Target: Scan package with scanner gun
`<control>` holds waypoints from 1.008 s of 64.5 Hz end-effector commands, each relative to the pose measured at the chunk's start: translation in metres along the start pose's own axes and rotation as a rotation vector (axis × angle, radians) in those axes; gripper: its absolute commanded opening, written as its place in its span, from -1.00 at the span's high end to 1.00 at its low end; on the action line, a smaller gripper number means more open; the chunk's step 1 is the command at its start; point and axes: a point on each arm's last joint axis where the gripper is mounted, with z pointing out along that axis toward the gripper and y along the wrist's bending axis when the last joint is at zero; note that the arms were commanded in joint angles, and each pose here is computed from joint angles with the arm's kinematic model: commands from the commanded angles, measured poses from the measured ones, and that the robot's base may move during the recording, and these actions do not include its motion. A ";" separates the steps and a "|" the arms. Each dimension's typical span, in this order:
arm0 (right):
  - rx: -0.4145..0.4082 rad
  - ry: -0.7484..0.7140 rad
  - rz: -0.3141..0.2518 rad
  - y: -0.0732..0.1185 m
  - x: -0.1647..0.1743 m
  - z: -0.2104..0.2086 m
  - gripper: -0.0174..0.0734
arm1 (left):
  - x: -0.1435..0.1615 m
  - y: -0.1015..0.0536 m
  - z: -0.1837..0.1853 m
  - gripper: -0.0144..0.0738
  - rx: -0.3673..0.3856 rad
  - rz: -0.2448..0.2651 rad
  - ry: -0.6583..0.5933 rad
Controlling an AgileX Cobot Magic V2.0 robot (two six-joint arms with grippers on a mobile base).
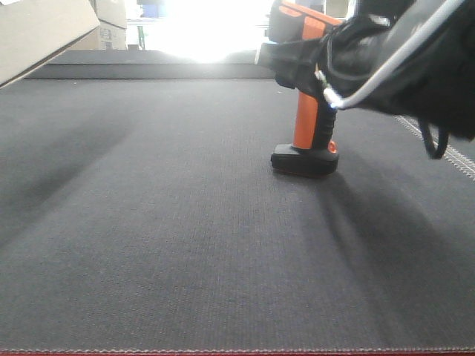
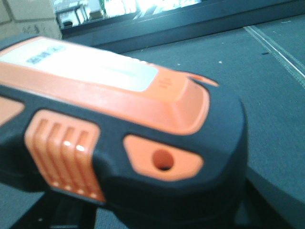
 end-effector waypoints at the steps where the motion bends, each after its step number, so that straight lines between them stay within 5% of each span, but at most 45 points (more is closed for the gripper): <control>1: -0.032 -0.062 -0.062 0.005 -0.026 -0.008 0.96 | -0.002 -0.005 -0.007 0.93 0.009 -0.003 -0.032; 11: -0.125 0.002 -0.203 0.017 -0.045 -0.017 0.96 | -0.002 -0.005 -0.007 0.93 0.009 -0.003 -0.032; 38: -0.299 -0.008 -0.443 0.035 -0.094 -0.038 0.96 | -0.001 -0.004 -0.007 0.93 0.001 -0.010 -0.029; 48: -0.355 0.062 -0.452 0.033 -0.101 -0.032 0.96 | 0.000 0.001 -0.005 0.93 -0.041 -0.045 -0.013; 65: -0.308 0.070 -0.426 0.014 -0.117 -0.019 0.96 | 0.000 0.001 -0.005 0.93 -0.047 -0.052 -0.011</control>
